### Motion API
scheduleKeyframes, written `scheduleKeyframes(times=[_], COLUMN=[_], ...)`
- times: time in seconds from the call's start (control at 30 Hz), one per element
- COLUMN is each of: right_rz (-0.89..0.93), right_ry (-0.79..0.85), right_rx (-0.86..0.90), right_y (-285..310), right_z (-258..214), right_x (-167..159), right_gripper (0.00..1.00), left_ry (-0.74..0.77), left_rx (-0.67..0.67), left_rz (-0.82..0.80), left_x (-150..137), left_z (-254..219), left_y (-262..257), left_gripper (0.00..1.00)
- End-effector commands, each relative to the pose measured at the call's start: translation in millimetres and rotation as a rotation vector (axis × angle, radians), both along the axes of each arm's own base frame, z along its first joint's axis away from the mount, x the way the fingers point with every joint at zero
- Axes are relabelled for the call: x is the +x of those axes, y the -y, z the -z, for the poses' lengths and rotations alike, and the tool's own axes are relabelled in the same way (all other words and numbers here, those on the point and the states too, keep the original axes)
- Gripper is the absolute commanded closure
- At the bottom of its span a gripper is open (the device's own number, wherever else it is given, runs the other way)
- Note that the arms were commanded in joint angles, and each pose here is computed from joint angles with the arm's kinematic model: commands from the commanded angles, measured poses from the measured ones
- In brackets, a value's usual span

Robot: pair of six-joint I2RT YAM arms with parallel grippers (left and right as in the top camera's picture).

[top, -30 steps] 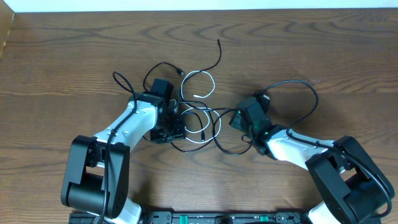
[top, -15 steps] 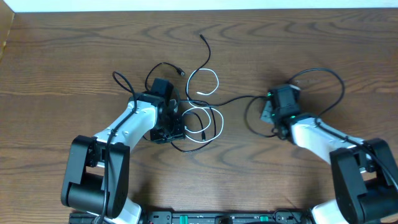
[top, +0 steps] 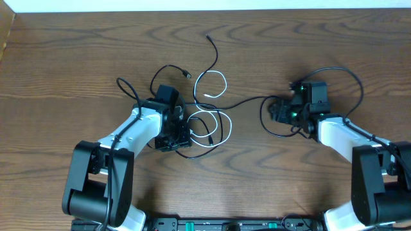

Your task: Untangle cables

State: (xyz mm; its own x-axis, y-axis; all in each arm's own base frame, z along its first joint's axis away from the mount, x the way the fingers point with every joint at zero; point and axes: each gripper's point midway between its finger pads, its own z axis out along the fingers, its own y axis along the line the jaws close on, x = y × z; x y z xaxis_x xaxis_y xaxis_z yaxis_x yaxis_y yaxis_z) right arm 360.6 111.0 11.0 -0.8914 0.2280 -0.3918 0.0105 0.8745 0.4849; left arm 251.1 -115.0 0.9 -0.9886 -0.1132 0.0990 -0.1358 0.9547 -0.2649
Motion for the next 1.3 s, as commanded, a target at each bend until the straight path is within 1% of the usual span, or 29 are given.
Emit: scheduleKeyframes(times=[0.0,0.13,0.23,0.37,0.5,0.57,0.6,0.63,0.67,0.7,0.77,0.83,0.97,1.0,1.03,1.13,1.2,1.27], right_rz=[-0.148,-0.132,-0.093,0.000,0.005,-0.012,-0.021,-0.034,-0.101,-0.137,-0.238,-0.356,-0.591,-0.632,-0.676,-0.796,-0.817,-0.802], right_ry=[-0.100,-0.104,-0.103,-0.094,-0.063,-0.061,-0.060,-0.057,-0.024,-0.007,0.024,0.053,0.130,0.142,0.158,0.208,0.231,0.262], right_rx=[0.108,0.002,-0.085,-0.193,-0.213,-0.211,-0.211,-0.214,-0.240,-0.255,-0.296,-0.324,-0.378,-0.396,-0.414,-0.461,-0.473,-0.473], right_y=[-36,-34,-31,-26,-32,-38,-41,-43,-48,-49,-53,-59,-74,-75,-78,-84,-86,-87], right_z=[18,28,35,40,38,38,38,38,36,34,25,8,-43,-53,-62,-87,-101,-113], right_x=[-37,-39,-39,-36,-34,-36,-37,-38,-38,-37,-35,-33,-21,-19,-17,-12,-7,2], right_gripper=[0.43,0.42,0.47,0.48,0.62,0.77,0.79,0.77,0.70,0.67,0.65,0.63,0.51,0.48,0.41,0.16,0.09,0.09], left_ry=[-0.015,-0.016,-0.016,-0.016,-0.016,-0.016,-0.016,-0.016,-0.016,-0.017,-0.019,-0.019,-0.018,-0.018,-0.018,-0.018,-0.018,-0.018], left_rx=[0.018,0.018,0.018,0.018,0.018,0.018,0.018,0.018,0.018,0.019,0.019,0.019,0.019,0.019,0.019,0.019,0.019,0.019], left_rz=[0.005,0.005,0.005,0.005,0.005,0.005,0.005,0.005,0.005,0.005,0.005,0.005,0.005,0.005,0.005,0.005,0.005,0.005], left_x=[-7,-7,-7,-7,-7,-7,-7,-7,-7,-7,-8,-8,-8,-8,-8,-8,-8,-8], left_z=[7,7,7,7,7,7,7,7,7,7,7,7,7,7,7,7,7,7], left_y=[-4,-4,-4,-4,-4,-4,-4,-4,-4,-4,-4,-4,-4,-4,-4,-4,-4,-4], left_gripper=[0.54,0.53,0.54,0.53,0.54,0.54,0.53,0.53,0.53,0.54,0.54,0.54,0.53,0.54,0.54,0.54,0.53,0.53])
